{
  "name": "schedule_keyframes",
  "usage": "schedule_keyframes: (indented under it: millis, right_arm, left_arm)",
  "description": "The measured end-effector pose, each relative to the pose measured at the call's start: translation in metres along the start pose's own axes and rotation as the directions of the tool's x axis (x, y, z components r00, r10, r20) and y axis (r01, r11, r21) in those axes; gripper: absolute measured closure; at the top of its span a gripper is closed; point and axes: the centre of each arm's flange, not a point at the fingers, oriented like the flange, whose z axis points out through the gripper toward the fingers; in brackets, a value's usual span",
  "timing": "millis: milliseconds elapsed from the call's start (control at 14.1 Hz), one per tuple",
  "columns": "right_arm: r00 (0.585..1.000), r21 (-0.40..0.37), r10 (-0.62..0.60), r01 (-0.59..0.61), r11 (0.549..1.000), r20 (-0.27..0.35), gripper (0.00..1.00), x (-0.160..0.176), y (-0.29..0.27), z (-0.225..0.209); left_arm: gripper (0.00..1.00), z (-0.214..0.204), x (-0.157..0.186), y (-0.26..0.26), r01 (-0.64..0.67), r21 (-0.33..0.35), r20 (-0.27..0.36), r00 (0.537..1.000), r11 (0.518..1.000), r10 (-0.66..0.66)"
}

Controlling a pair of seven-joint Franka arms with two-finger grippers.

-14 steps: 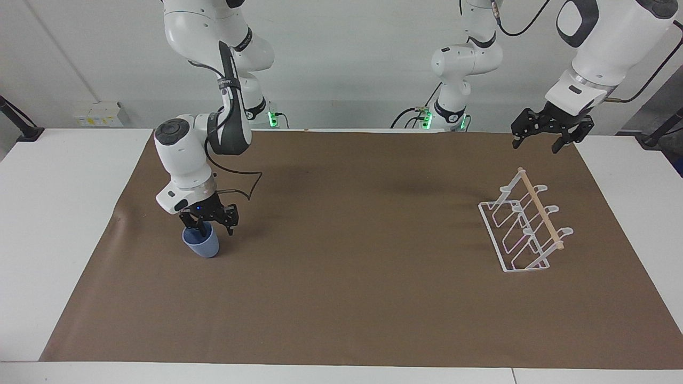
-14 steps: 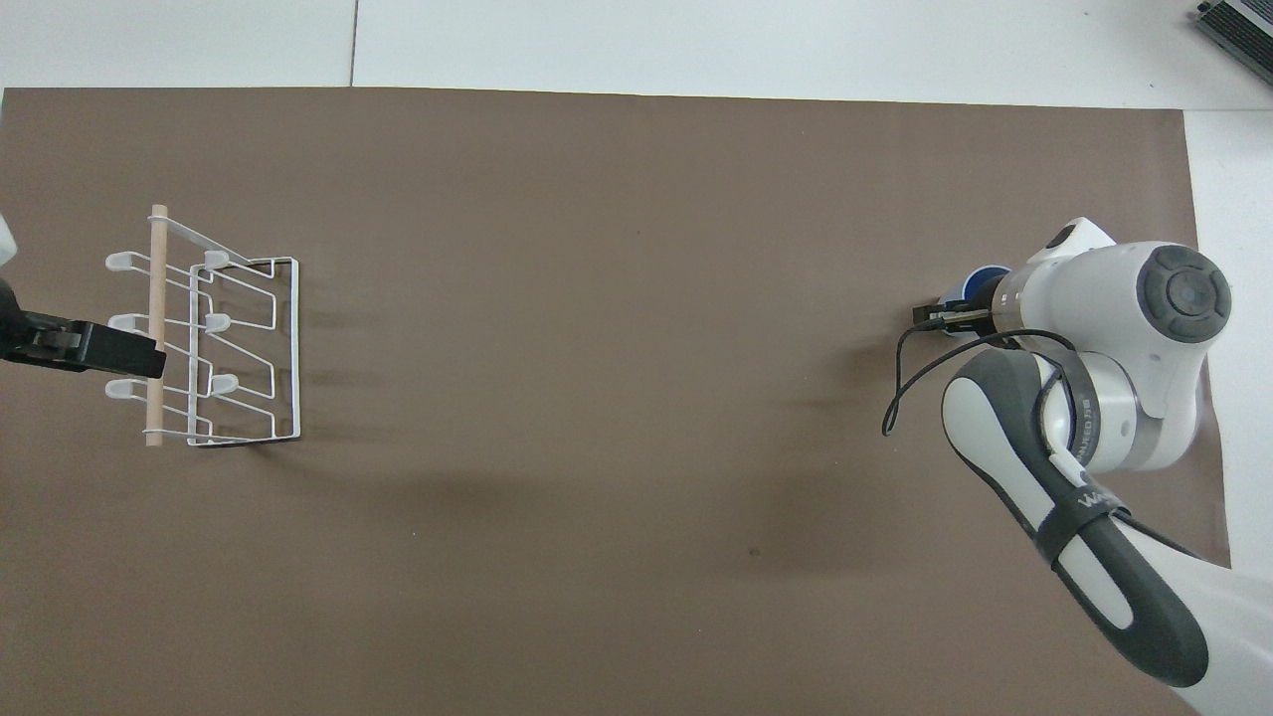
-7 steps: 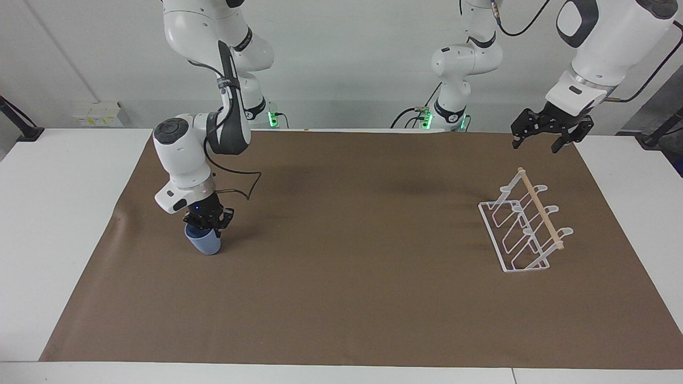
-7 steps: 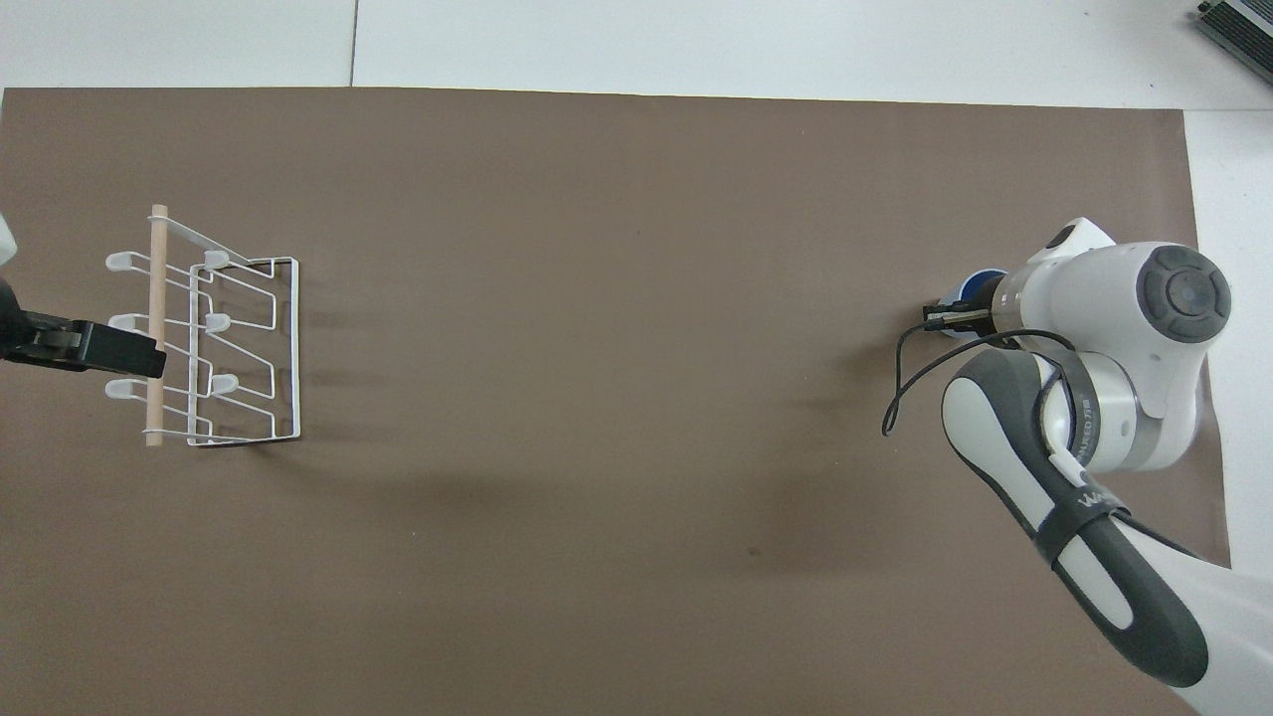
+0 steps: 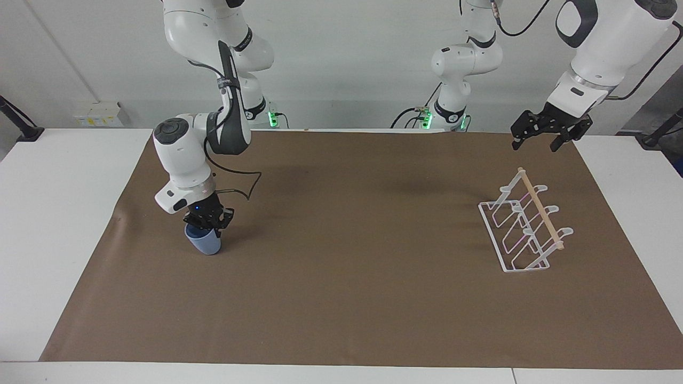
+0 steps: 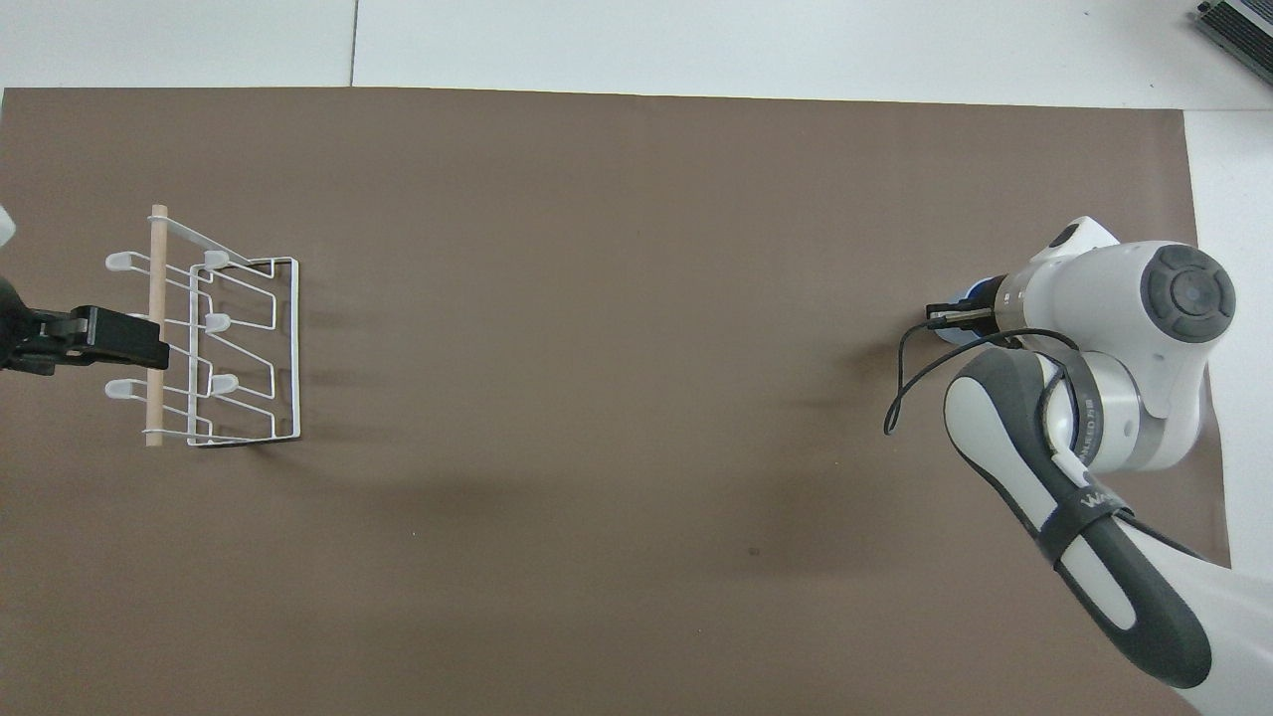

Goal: Hang cup on cup holder

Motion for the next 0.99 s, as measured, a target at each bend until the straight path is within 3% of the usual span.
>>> schedule_keyframes:
  millis: [213, 496, 638, 779, 992]
  right_arm:
    - [1.0, 0.001, 0.0, 0.0, 1.0, 0.006, 0.94, 0.0, 0.0, -0.001]
    - [0.998, 0.005, 0.0, -0.001, 1.0, 0.064, 0.94, 0.014, 0.001, -0.032]
    - [0.996, 0.008, 0.006, -0.006, 1.0, 0.087, 0.94, 0.024, 0.005, -0.073]
    - [0.995, 0.01, 0.011, -0.012, 1.0, 0.097, 0.94, 0.025, 0.009, -0.118]
    - [0.996, 0.014, 0.011, -0.013, 1.0, 0.09, 0.94, 0.014, 0.01, -0.175]
  left_arm:
    - [0.0, -0.002, 0.002, 0.002, 0.123, -0.024, -0.015, 0.992, 0.992, -0.123]
    - [0.0, -0.007, 0.008, 0.011, 0.314, -0.131, -0.032, 0.947, 0.94, -0.321]
    - [0.0, -0.01, 0.011, 0.017, 0.444, -0.202, -0.011, 0.89, 0.873, -0.455]
    - [0.0, -0.014, 0.015, 0.023, 0.566, -0.281, 0.029, 0.812, 0.775, -0.583]
    - [0.0, -0.004, 0.017, 0.032, 0.682, -0.351, 0.15, 0.717, 0.642, -0.681]
